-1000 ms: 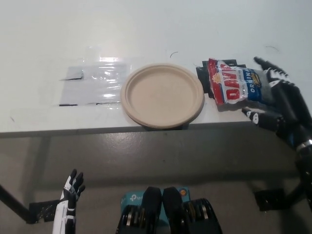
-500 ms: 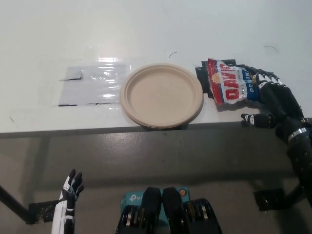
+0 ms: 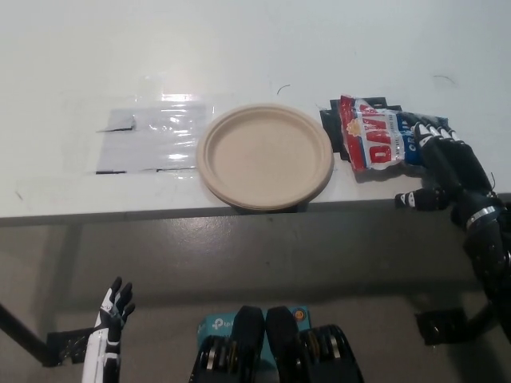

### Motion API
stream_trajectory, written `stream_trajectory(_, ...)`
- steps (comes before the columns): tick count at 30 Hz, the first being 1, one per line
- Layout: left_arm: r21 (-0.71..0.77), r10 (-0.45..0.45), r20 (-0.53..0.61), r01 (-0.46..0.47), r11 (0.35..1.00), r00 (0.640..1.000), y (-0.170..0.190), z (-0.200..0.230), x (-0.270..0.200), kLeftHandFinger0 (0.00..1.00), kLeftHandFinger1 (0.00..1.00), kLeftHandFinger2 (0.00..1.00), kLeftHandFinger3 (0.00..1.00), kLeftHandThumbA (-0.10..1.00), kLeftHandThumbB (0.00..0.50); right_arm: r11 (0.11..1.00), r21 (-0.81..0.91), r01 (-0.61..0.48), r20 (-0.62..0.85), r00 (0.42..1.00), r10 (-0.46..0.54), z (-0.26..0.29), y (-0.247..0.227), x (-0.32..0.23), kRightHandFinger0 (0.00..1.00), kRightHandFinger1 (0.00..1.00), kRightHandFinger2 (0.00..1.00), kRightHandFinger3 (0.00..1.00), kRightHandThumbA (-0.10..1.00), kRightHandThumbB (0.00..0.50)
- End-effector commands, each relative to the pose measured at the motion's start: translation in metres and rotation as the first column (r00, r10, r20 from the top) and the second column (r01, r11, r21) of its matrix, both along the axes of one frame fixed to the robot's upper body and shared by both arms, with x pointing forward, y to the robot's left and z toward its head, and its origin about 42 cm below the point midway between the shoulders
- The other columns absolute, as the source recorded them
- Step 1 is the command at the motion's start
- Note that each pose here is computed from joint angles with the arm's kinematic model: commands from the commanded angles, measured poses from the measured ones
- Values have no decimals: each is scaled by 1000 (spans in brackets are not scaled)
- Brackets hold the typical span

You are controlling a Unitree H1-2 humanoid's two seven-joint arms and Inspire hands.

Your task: The robot picks up a small bag of sunflower seeds on the right hand side and take it to the empty plate on the left hand side then pours some sunflower seeds on to the plate.

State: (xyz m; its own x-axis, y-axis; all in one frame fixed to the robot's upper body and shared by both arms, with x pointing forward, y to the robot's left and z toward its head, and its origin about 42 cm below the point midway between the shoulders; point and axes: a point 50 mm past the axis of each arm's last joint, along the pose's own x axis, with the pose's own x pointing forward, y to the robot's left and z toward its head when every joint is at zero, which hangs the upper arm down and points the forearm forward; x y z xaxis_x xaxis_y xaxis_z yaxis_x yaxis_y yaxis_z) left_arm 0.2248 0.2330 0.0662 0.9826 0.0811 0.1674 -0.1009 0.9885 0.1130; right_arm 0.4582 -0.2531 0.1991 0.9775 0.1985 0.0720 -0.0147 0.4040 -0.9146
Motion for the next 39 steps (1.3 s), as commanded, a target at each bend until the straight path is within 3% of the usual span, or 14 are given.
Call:
stream_trajectory(1, 10, 3, 48, -3, 1000, 999, 2, 9, 0, 1000, 1000, 1000, 1000, 1000, 63, 1000, -24, 4, 96, 995, -2, 31, 3, 15, 1000, 1000, 1000, 1000, 965, 366)
stream_trajectory(7, 14, 3, 49, -4, 1000, 999, 3, 9, -1, 1000, 1000, 1000, 1000, 1000, 48, 999, -44, 12, 81, 997, -8, 25, 2, 23, 1000, 1000, 1000, 1000, 955, 371)
stream_trajectory(24, 21, -5, 52, 4, 1000, 999, 4, 7, -4, 1000, 1000, 1000, 1000, 1000, 41, 999, -23, 36, 100, 994, -33, 36, -6, 29, 1000, 1000, 1000, 1000, 1000, 322)
stream_trajectory(39, 34, 0, 40, -1, 999, 999, 7, 4, -10, 1000, 1000, 1000, 1000, 1000, 39, 997, 77, -21, 178, 984, 7, 74, -26, -11, 1000, 1000, 1000, 1000, 1000, 354)
